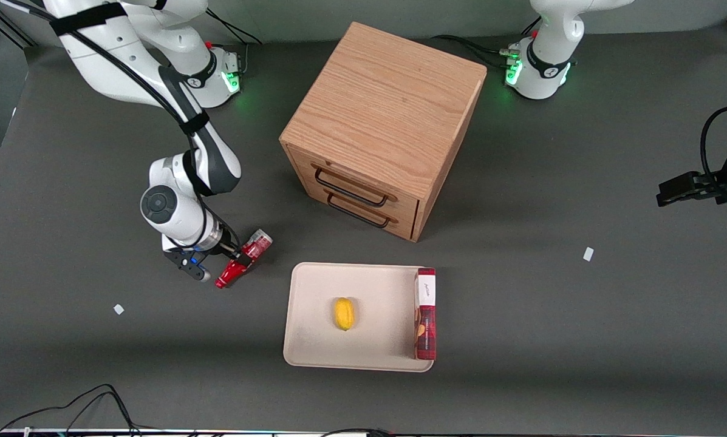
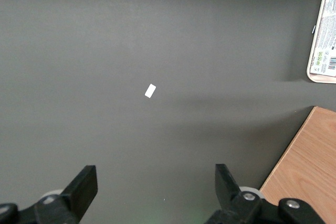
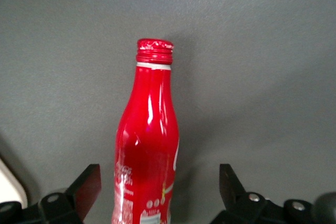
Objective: Place coke bottle on tray
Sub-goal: 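Close the right gripper around the bottle's body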
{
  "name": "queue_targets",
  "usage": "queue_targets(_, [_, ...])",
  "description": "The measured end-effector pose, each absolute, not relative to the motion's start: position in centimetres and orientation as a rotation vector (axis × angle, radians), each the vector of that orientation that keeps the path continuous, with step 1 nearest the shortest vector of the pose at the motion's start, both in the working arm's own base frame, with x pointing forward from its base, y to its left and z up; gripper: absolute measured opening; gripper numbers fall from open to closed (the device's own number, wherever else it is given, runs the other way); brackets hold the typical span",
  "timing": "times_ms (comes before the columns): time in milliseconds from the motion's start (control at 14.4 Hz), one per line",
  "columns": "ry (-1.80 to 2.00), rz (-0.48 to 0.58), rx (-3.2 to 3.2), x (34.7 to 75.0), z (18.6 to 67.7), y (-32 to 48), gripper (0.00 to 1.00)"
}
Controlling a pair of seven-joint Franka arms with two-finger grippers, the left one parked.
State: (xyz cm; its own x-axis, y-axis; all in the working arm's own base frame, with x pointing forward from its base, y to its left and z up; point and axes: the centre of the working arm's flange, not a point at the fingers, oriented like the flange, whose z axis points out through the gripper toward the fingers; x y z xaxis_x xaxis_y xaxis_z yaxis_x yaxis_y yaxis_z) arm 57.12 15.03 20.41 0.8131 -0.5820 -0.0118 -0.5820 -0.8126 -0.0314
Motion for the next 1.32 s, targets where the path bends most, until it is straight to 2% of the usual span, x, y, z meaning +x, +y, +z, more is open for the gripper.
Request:
queue_targets(487, [0.945, -0.041, -2.940, 57.0, 18.6, 15.6, 1.00])
queue_targets(696, [0.939, -0.043, -2.938, 56.9, 17.9, 15.9, 0.97])
queue_targets(765, [0.937, -0.042, -2.939, 56.9, 17.9, 15.9, 0.91])
queue_targets(974, [0.936, -0.044, -2.937, 56.9, 17.9, 16.0, 0.59])
queue_targets(1043, [0.936, -0.045, -2.937, 56.9, 17.9, 16.0, 0.56])
queue_targets(1322, [0.933, -0.050, -2.935, 57.0, 18.1, 16.1, 0.56])
